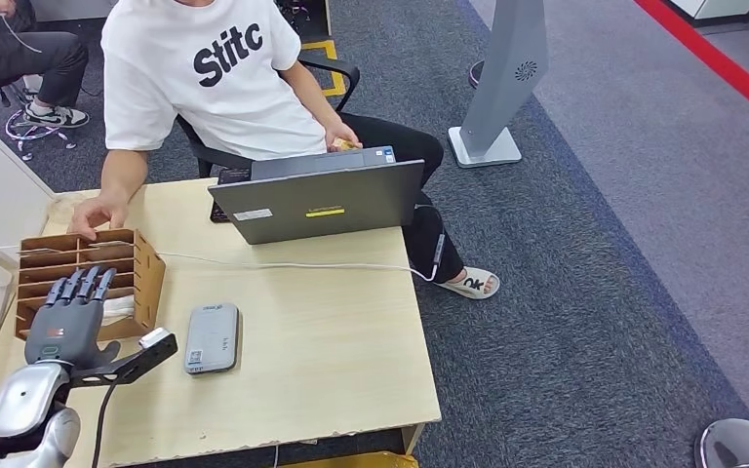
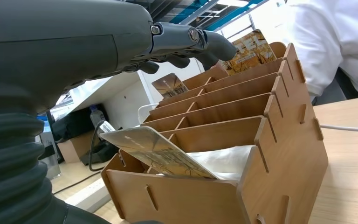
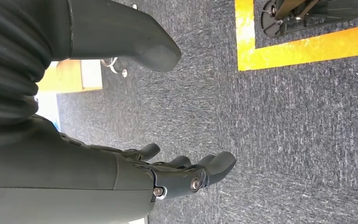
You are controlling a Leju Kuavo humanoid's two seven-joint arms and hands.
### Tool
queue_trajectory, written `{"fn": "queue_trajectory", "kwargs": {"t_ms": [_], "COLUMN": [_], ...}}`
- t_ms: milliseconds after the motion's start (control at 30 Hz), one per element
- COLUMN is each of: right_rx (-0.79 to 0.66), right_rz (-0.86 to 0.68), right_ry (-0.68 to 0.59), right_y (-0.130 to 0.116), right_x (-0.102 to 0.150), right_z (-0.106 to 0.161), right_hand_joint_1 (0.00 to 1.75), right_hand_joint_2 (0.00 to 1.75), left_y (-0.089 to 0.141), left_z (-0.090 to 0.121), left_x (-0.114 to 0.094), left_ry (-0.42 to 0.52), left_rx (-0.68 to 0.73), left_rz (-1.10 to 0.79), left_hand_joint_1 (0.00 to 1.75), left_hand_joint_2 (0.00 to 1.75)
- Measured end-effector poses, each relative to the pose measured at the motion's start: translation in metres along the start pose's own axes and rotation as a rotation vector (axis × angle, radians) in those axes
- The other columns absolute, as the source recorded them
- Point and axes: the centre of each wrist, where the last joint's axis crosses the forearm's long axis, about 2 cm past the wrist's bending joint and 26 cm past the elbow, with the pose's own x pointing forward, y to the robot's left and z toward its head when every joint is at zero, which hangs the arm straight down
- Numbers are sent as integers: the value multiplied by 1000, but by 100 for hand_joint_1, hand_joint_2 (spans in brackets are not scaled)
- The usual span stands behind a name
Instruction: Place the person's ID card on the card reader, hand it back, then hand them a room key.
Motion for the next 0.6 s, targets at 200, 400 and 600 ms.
{"fn": "queue_trajectory", "kwargs": {"t_ms": [200, 400, 600], "right_rx": [-2, -1, -1], "right_rz": [-7, -10, -6], "right_ry": [5, 6, 5], "right_y": [0, 0, 1], "right_x": [0, 0, 0], "right_z": [0, 0, 0], "right_hand_joint_1": [0, 0, 0], "right_hand_joint_2": [175, 175, 175], "left_y": [-1, -1, -1], "left_z": [0, 0, -1], "left_x": [0, -1, -1], "left_ry": [3, 7, 7], "left_rx": [3, 5, 15], "left_rz": [-15, -20, -21], "left_hand_joint_1": [174, 175, 175], "left_hand_joint_2": [175, 175, 175]}}
